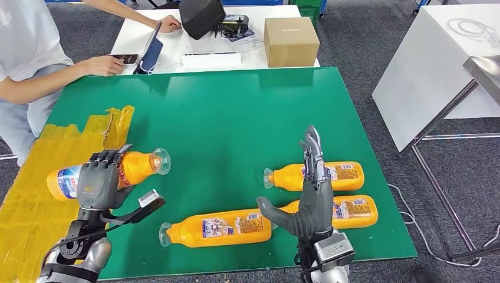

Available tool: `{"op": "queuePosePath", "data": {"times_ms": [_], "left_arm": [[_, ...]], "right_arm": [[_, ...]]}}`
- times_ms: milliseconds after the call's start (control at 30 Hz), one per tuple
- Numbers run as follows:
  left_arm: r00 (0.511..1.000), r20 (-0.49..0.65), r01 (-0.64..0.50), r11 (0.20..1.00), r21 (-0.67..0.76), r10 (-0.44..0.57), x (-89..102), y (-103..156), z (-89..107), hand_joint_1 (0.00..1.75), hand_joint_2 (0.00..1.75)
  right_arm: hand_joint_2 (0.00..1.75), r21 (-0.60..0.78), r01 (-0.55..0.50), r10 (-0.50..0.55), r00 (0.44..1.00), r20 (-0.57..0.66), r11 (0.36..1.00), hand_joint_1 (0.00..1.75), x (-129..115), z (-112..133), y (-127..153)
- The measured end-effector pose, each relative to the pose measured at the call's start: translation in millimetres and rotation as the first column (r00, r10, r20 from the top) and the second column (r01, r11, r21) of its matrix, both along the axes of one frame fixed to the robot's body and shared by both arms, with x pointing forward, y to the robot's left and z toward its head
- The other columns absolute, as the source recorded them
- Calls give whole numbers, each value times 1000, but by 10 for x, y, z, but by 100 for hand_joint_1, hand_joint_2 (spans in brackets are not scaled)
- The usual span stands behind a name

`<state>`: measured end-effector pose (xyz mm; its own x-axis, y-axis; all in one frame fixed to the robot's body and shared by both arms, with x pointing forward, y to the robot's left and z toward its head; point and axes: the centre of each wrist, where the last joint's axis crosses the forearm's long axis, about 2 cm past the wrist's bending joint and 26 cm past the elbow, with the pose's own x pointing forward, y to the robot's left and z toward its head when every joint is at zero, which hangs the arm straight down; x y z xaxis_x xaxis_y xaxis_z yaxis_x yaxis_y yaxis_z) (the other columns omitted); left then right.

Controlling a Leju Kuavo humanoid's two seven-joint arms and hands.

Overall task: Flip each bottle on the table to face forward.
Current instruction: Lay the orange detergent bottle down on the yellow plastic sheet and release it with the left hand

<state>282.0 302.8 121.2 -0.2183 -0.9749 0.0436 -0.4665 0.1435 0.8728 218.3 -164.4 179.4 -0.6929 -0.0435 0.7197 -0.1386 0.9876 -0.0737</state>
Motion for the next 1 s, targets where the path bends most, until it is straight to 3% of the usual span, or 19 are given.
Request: {"op": "queuePosePath", "data": {"times_ms": [300,533,600,667,733,1000], "left_arm": [[958,-283,9,986,166,39,-128,252,-535,175,175],[914,-402,-3,991,132,56,-94,371,-706,171,175],[908,-415,-10,993,122,60,-57,395,-715,100,175],[907,-415,-23,993,118,71,-28,417,-720,17,175],[910,-406,-40,993,110,82,-16,435,-726,0,175],[918,-385,-64,993,97,97,-15,465,-741,0,175]], "right_arm": [[175,-50,-23,23,1000,-2,998,0,21,8,-72],[175,-64,-31,31,1000,1,997,0,44,17,-90],[175,-65,-32,32,999,2,997,0,47,18,-92],[175,-67,-32,33,999,3,997,0,52,22,-92],[175,-70,-31,32,999,3,997,0,58,24,-91],[175,-80,-31,30,1000,-7,996,0,71,6,-87]]}}
